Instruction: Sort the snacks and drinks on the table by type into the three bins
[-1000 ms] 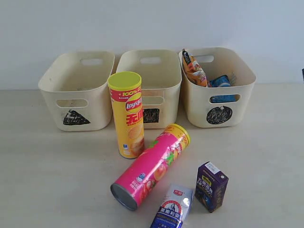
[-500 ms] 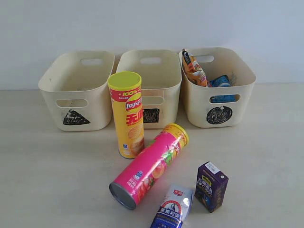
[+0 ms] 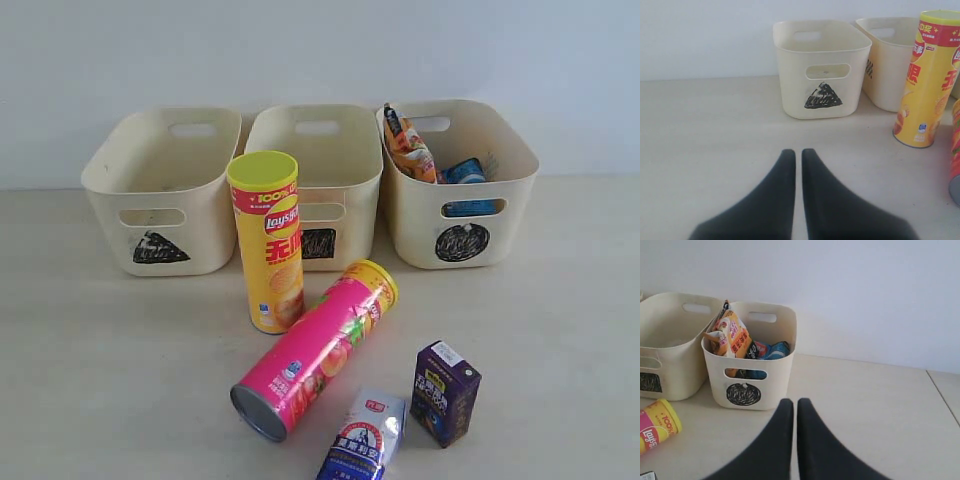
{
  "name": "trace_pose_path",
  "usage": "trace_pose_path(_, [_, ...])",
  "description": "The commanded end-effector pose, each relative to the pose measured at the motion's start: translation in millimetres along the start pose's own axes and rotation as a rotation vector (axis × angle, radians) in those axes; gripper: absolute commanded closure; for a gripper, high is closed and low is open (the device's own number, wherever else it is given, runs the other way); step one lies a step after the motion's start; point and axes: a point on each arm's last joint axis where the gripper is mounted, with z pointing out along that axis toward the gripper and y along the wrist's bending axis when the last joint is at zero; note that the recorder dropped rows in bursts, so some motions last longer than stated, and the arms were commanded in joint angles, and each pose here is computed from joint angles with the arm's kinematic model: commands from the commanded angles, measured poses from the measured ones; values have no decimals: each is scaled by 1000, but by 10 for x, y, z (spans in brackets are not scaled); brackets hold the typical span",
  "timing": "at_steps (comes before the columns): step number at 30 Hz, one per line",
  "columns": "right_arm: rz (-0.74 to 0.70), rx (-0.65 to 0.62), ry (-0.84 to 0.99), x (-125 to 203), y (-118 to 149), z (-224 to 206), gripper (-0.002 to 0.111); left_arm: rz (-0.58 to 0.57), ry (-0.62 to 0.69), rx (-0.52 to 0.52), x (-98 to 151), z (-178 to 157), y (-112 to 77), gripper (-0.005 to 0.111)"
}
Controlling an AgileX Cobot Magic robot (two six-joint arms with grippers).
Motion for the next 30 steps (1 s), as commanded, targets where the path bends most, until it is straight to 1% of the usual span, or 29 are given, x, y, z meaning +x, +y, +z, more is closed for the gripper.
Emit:
trace_pose_path(1, [-12,21,-47,349,23,-87,108,-12,-9,-1,1,0,0,103])
trace_pose_path(5, [-3,18,-84,574,57,-212,108,-12,-9,-1,1,0,0,103])
trace_pose_path(9, [-8,3,-77,732,91,-314,108,-12,-9,-1,1,0,0,103])
trace_pose_path(14, [-8,3,-101,751,97,-363,108,-12,-9,-1,1,0,0,103])
trace_pose_path(18, [28,2,-94,768,97,-358,108,-12,-9,-1,1,0,0,103])
trace_pose_path(23, [69,38,-79,912,71,-286,108,-12,-9,-1,1,0,0,103])
trace_pose_path(30, [86,45,-63,1090,75,-209,108,-12,-9,-1,1,0,0,103])
